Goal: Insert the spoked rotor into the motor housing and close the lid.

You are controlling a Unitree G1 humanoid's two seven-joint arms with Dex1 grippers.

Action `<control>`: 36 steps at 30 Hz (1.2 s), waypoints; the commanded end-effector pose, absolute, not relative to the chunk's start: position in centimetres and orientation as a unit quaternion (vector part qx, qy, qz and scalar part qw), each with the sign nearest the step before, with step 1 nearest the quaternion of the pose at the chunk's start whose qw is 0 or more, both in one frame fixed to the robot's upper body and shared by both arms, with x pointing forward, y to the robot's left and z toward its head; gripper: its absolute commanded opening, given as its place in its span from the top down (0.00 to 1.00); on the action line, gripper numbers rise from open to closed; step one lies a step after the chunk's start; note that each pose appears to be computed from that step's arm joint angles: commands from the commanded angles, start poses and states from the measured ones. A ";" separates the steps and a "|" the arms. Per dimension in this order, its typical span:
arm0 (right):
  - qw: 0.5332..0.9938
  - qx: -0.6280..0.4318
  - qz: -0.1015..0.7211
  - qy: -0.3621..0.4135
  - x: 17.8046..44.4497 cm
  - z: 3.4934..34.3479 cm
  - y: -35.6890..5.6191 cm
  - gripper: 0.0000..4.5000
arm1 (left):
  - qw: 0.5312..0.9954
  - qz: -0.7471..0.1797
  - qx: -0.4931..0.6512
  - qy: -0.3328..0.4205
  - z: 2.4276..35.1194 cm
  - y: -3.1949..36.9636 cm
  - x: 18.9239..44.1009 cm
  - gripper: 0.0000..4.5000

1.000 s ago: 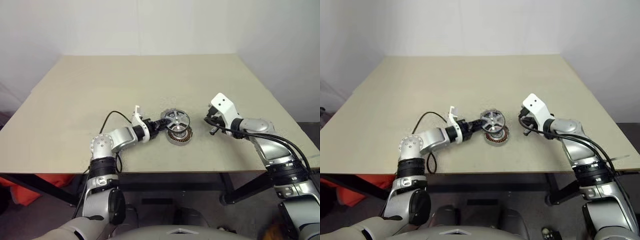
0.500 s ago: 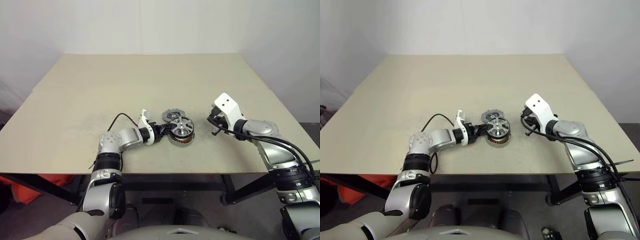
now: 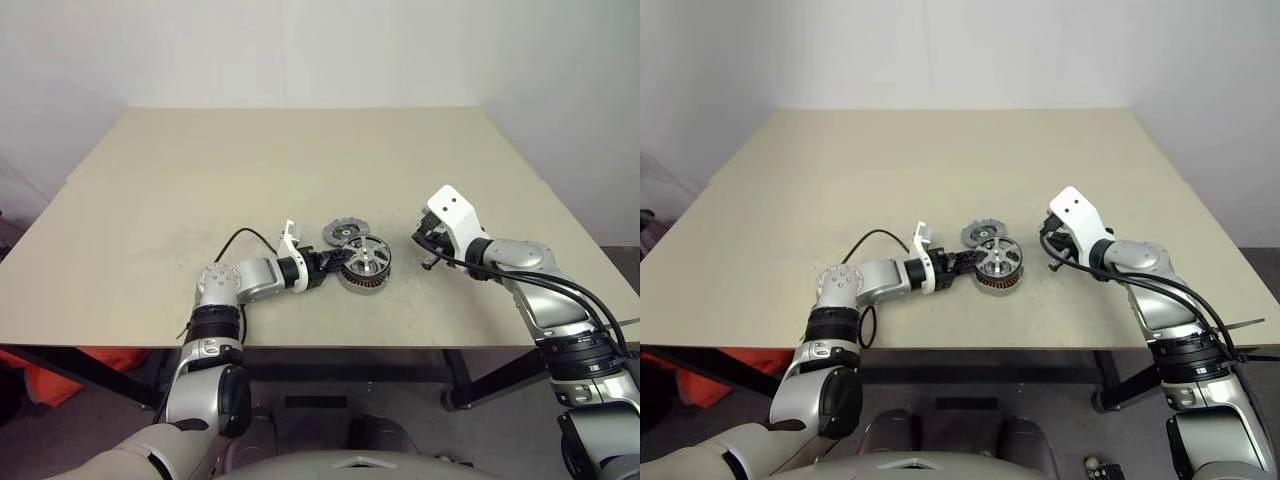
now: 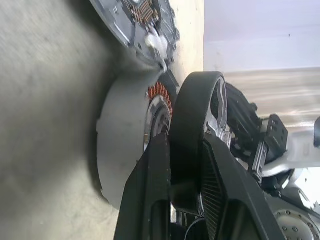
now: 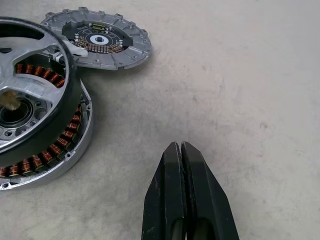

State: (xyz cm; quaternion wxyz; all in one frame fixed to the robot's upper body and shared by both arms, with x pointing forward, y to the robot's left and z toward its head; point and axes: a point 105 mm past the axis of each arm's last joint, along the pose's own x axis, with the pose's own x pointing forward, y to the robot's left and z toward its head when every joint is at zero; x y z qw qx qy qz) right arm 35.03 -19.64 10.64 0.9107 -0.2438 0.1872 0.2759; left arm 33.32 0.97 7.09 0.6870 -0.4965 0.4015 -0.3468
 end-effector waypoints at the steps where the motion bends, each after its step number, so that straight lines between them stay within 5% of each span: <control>1: 0.914 -0.253 0.274 0.157 35.6 12.3 -19.3 1.00 | 0.686 -0.370 -0.495 0.384 8.5 0.8 33.4 0.90; 27: 0.915 -0.251 0.276 0.153 35.8 12.4 -19.0 1.00 | 0.709 -0.352 -0.479 0.380 8.0 1.4 33.8 0.90; 33: 0.915 -0.251 0.275 0.153 35.8 12.4 -19.1 1.00 | 0.711 -0.355 -0.474 0.378 8.1 1.5 33.7 0.47; 36: 0.915 -0.251 0.275 0.153 35.8 12.4 -19.1 1.00 | 0.714 -0.358 -0.474 0.370 8.5 1.7 33.8 0.47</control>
